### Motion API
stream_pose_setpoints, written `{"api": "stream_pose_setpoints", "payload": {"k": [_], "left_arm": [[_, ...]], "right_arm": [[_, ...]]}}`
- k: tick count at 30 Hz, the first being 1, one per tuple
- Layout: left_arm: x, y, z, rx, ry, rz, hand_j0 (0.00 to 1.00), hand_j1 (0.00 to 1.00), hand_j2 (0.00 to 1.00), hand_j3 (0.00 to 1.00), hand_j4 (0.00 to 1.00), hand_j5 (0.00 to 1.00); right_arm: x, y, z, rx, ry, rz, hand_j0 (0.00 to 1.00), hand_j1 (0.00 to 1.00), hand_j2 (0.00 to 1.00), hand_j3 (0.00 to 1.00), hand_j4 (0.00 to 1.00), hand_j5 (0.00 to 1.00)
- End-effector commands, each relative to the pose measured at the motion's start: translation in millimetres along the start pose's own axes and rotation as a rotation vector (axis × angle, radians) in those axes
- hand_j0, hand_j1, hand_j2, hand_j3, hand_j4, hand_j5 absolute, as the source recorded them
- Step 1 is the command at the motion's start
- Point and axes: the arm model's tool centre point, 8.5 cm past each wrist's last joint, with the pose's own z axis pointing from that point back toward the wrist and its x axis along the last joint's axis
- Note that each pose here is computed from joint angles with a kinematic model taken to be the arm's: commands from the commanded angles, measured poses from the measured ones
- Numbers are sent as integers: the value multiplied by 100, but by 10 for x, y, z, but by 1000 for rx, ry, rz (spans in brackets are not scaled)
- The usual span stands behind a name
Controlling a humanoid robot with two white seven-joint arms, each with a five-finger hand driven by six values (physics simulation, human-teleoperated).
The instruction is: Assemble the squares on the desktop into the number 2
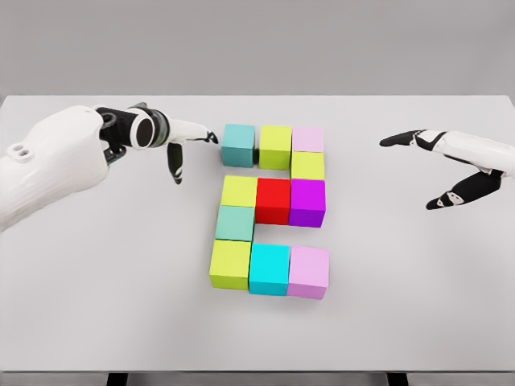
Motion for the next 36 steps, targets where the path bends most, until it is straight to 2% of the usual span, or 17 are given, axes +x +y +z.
{"api": "stream_pose_setpoints", "payload": {"k": [1,36], "left_arm": [[21,4,-4,1,-3,-4,100,100,100,100,100,100],[122,-20,-11,-2,-27,-15,100,100,100,100,100,100]], "right_arm": [[15,-10,-5,-5,-5,-4,100,100,100,100,100,100],[28,-8,-17,-4,-11,-3,100,100,100,100,100,100]]}}
